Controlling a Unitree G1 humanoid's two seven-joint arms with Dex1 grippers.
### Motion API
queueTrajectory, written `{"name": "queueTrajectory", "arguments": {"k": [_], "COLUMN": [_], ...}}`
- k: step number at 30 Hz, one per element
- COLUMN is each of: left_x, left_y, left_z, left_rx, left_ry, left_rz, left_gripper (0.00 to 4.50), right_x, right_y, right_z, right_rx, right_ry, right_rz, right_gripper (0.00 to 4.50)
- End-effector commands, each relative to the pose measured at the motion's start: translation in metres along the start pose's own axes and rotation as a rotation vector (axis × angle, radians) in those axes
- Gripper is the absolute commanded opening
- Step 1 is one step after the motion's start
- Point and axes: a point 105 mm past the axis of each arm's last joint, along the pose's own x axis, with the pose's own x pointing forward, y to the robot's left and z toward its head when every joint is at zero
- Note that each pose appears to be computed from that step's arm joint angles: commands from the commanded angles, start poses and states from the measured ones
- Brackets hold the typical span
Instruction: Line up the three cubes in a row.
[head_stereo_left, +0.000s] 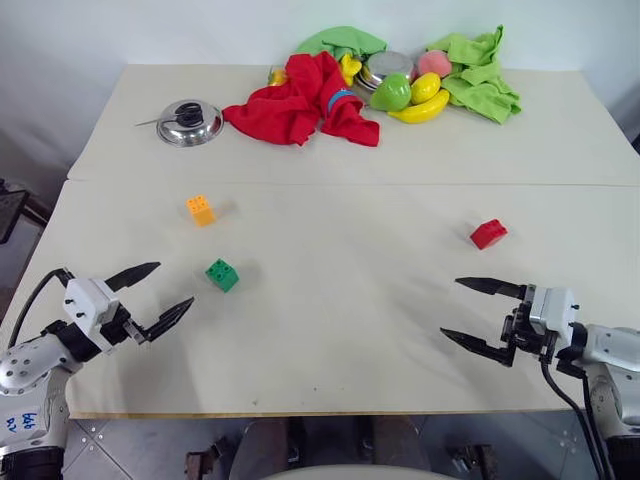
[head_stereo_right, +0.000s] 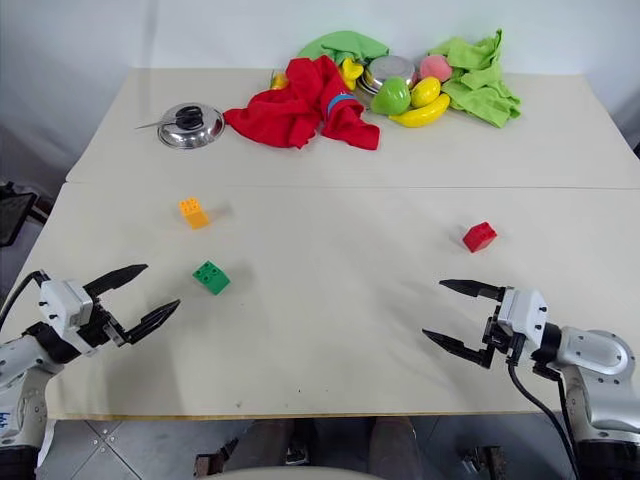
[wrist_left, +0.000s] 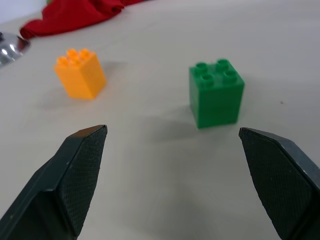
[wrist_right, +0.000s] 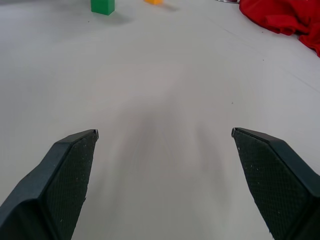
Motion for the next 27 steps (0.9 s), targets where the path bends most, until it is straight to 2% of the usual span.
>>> {"name": "queueTrajectory", "arguments": {"k": [1, 3, 6, 10, 16, 18, 22, 27], "left_x": [-0.001, -0.002, -0.008, -0.022, -0.063, -0.06, -0.031, 0.006], "left_y": [0.006, 0.005, 0.01, 0.018, 0.029, 0.023, -0.005, -0.042], "left_z": [0.003, -0.001, -0.001, 0.01, -0.007, 0.001, 0.025, 0.048], "left_rx": [0.015, -0.054, -0.131, -0.211, -0.221, -0.226, -0.225, -0.196], "left_ry": [-0.001, 0.015, 0.024, -0.069, 0.004, -0.023, -0.094, -0.137], "left_rz": [0.03, 0.025, 0.074, 0.141, 0.234, 0.196, 0.019, -0.193], "left_gripper": [4.5, 4.5, 4.5, 4.5, 4.5, 4.5, 4.5, 4.5], "right_x": [0.002, 0.004, 0.019, 0.039, 0.051, 0.046, 0.02, -0.035], "right_y": [-0.006, -0.014, -0.01, -0.001, -0.001, -0.007, -0.03, -0.059], "right_z": [0.008, 0.014, 0.032, 0.054, 0.072, 0.069, 0.055, 0.034], "right_rx": [0.006, 0.027, 0.035, 0.036, 0.044, 0.032, 0.013, 0.003], "right_ry": [-0.057, -0.097, -0.173, -0.263, -0.32, -0.301, -0.247, -0.151], "right_rz": [-0.05, -0.099, -0.058, -0.006, 0.004, -0.041, -0.201, -0.483], "right_gripper": [4.48, 4.48, 4.48, 4.48, 4.48, 4.48, 4.48, 4.48]}}
